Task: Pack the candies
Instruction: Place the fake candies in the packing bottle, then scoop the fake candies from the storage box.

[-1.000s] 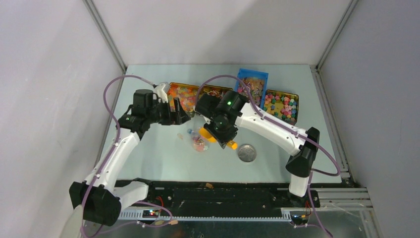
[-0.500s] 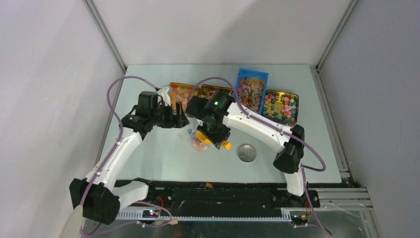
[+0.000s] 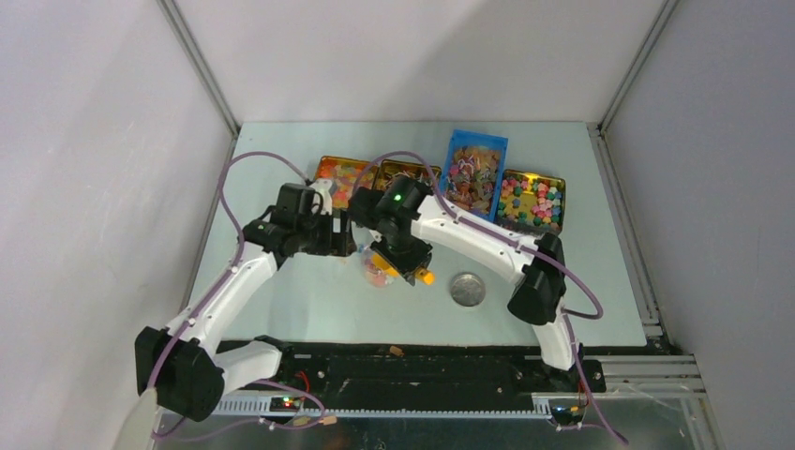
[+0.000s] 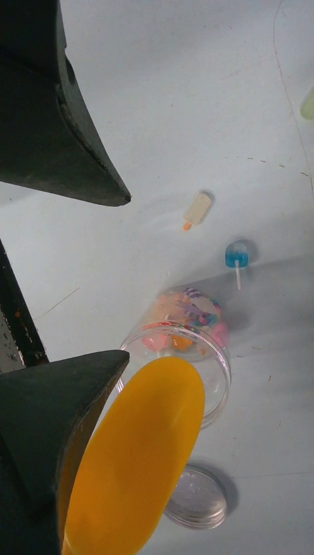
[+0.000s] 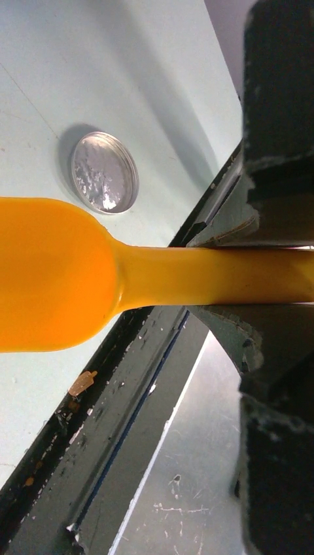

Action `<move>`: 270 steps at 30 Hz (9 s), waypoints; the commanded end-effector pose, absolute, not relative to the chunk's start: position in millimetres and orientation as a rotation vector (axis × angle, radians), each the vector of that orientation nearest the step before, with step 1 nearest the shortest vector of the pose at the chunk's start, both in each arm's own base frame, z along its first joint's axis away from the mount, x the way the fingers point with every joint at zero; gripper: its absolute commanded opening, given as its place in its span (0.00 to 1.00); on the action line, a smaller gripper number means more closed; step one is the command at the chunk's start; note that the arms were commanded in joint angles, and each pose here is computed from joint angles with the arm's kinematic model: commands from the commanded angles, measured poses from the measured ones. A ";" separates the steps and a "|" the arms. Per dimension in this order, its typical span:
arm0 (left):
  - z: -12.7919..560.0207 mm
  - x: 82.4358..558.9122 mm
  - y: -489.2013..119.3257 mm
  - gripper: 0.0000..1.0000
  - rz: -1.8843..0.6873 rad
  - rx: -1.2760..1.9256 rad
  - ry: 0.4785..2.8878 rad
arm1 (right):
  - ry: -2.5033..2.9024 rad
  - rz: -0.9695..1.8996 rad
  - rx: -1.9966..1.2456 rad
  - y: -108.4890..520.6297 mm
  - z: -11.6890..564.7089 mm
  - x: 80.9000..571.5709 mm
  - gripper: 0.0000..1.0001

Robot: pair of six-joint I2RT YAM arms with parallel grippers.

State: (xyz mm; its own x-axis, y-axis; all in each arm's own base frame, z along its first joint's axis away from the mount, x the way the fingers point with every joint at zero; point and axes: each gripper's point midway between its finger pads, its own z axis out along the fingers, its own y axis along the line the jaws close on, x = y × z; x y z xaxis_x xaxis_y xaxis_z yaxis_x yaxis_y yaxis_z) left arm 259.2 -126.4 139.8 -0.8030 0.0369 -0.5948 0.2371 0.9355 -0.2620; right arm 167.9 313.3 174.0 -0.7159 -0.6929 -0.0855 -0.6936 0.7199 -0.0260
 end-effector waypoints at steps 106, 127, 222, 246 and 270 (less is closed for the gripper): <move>165.8 286.1 -113.7 1.00 -0.289 0.175 2.225 | 2.726 0.235 -0.627 266.7 187.4 355.9 0.00; 173.6 284.2 -125.7 1.00 -0.367 0.231 2.189 | 2.767 -0.007 -0.685 266.3 148.8 366.3 0.00; 182.3 282.8 -125.9 1.00 -0.380 0.228 2.134 | 2.353 -0.854 -1.342 245.2 108.6 380.6 0.00; 182.7 282.2 -122.7 1.00 -0.365 0.218 2.130 | 2.455 -0.347 -1.388 311.8 74.5 369.3 0.00; 180.9 283.2 -122.4 1.00 -0.357 0.219 2.136 | 2.723 0.088 -1.252 311.4 29.4 362.2 0.00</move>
State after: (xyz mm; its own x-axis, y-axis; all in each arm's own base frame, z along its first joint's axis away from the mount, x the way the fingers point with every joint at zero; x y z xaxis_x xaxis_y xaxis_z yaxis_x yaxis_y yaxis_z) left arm 277.7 -123.6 172.5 -0.5907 0.0212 -0.8066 0.2885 0.9391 -0.1867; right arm 375.3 297.7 46.8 -0.6361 -0.7517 -0.1742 -0.7493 0.6557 -0.0928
